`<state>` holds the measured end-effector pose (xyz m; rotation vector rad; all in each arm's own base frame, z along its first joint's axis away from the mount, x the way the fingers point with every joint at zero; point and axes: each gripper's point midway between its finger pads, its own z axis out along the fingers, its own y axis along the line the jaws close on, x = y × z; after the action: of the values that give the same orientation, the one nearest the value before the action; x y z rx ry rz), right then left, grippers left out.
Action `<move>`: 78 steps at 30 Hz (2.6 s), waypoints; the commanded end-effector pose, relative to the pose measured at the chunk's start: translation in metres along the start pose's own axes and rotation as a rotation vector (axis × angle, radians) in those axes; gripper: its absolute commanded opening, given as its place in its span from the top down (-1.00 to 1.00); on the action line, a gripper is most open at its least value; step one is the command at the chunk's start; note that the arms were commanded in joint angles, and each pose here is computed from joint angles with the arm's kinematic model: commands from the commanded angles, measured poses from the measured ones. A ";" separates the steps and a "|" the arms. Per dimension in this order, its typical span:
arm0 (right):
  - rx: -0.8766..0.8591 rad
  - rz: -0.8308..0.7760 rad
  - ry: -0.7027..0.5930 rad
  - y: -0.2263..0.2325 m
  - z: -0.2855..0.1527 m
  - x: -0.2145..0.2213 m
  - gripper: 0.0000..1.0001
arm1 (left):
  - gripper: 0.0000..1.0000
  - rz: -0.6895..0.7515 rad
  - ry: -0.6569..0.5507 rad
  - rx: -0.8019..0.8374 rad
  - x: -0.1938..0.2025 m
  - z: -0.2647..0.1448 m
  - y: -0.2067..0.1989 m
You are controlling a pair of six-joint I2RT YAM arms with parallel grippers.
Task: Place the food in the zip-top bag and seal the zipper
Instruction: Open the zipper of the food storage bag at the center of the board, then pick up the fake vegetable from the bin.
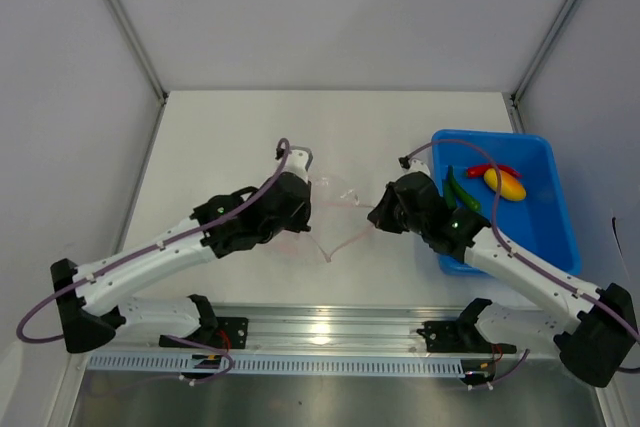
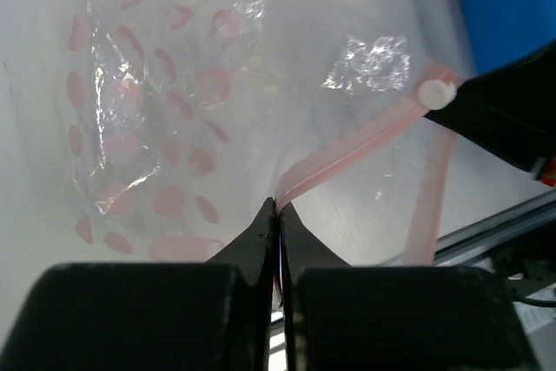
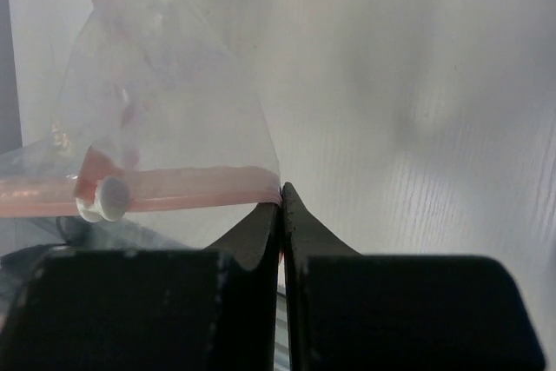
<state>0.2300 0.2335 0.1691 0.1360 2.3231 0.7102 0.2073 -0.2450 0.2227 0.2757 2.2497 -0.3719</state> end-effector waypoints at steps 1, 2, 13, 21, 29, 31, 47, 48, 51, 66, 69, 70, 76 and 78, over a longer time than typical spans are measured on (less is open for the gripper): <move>0.067 -0.111 0.005 -0.015 0.005 -0.017 1.00 | 0.99 -0.142 -0.144 -0.060 -0.036 -0.036 0.022; 0.071 -0.121 0.009 -0.015 0.011 -0.020 1.00 | 0.99 -0.157 -0.163 -0.036 -0.037 -0.041 0.021; 0.001 -0.170 0.068 0.008 0.023 -0.021 0.58 | 0.99 -0.121 -0.081 0.044 -0.019 -0.013 -0.005; -0.043 -0.157 -0.015 0.033 -0.040 -0.046 -0.52 | 0.99 -0.111 -0.041 -0.020 -0.023 0.009 -0.009; 0.081 -0.076 -0.155 0.000 -0.110 -0.089 -0.99 | 0.99 -0.100 -0.044 -0.026 -0.040 0.023 -0.005; 0.189 -0.035 -0.211 -0.029 -0.121 -0.112 -0.99 | 0.99 -0.103 -0.031 -0.019 -0.042 0.023 -0.006; 0.468 0.333 -0.097 -0.225 -0.030 -0.146 -0.71 | 0.99 -0.063 0.055 0.096 -0.024 0.020 -0.022; 0.466 0.328 -0.098 -0.229 -0.023 -0.147 -0.71 | 0.99 -0.058 0.054 0.099 -0.024 0.021 -0.023; 0.482 0.333 -0.059 -0.242 -0.004 -0.136 -0.70 | 0.99 -0.058 0.054 0.115 -0.026 0.022 -0.027; 0.487 0.310 0.111 -0.266 0.057 -0.095 -0.55 | 0.99 -0.070 0.111 0.151 -0.021 0.037 -0.044; 0.478 0.316 0.125 -0.267 0.063 -0.092 -0.45 | 0.99 -0.075 0.109 0.160 -0.023 0.036 -0.046; 0.479 0.311 0.128 -0.267 0.064 -0.092 -0.45 | 0.99 -0.076 0.108 0.159 -0.024 0.037 -0.046; 0.500 0.316 0.140 -0.270 0.064 -0.085 -0.36 | 0.99 -0.079 0.117 0.155 -0.023 0.037 -0.046; 0.500 0.316 0.141 -0.271 0.064 -0.083 -0.25 | 0.99 -0.079 0.124 0.160 -0.022 0.038 -0.048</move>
<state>0.3567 0.0102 0.0369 0.7361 2.6172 0.2802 0.2283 -0.2958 0.2076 0.3119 2.3924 -0.5359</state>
